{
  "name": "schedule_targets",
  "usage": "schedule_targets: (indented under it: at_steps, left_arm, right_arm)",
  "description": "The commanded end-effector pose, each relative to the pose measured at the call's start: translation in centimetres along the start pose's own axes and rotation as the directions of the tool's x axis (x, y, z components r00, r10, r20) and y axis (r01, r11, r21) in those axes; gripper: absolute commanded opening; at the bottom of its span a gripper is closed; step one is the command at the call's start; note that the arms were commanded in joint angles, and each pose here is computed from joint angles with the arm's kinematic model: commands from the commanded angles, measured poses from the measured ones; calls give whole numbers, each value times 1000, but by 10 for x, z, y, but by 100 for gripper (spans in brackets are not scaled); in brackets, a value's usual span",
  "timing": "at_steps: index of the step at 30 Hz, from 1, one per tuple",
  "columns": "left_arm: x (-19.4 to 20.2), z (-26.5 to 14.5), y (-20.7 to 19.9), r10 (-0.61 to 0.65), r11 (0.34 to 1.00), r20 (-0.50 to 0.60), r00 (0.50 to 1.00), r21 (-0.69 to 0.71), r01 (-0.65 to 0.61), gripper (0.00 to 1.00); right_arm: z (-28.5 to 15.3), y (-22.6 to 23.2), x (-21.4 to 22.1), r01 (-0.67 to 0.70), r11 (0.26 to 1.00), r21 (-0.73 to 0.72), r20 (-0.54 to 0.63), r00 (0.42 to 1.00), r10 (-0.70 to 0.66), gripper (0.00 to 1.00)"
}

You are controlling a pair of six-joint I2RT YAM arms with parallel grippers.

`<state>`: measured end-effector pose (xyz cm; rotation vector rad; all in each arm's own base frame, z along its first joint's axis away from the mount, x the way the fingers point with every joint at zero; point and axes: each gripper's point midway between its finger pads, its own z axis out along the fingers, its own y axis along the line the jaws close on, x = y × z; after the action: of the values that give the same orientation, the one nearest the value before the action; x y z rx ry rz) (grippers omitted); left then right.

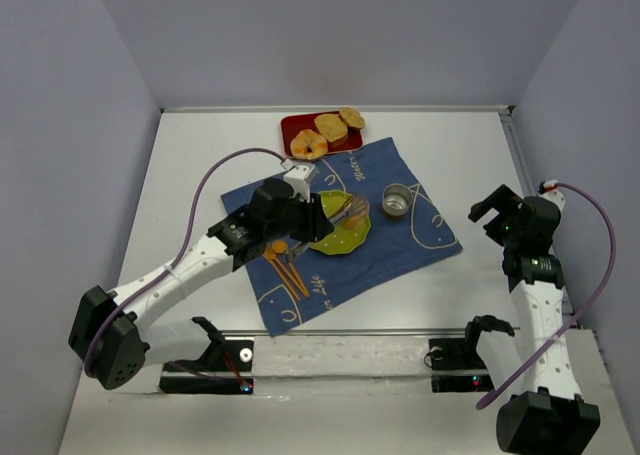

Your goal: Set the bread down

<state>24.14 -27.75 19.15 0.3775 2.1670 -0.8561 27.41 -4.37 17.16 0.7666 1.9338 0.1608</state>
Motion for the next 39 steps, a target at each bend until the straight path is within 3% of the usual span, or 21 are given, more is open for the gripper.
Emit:
schedule_targets:
  at_steps: [1, 12, 16, 30, 39]
  left_arm:
    - [5, -1, -12, -74, 995, 20, 997, 68, 73, 36]
    - [35, 18, 11, -145, 989, -41, 989, -16, 145, 38]
    - [29, 20, 16, -143, 989, -22, 989, -51, 142, 47]
    - [30, 17, 60, -168, 964, -22, 986, -214, 159, 55]
    - [3, 7, 67, -132, 956, 37, 991, -258, 137, 60]
  right_arm:
    - [-5, 4, -9, -2, 1000, -21, 39, 999, 2, 99]
    - [-3, 6, -7, -3, 1000, -29, 25, 1000, 4, 99]
    - [-3, 5, -6, -3, 1000, -23, 25, 1000, 3, 99]
    - [-1, 2, -7, 0, 1000, -6, 28, 1000, 0, 99]
    - [-1, 1, -8, 1, 1000, 1, 28, 1000, -1, 99]
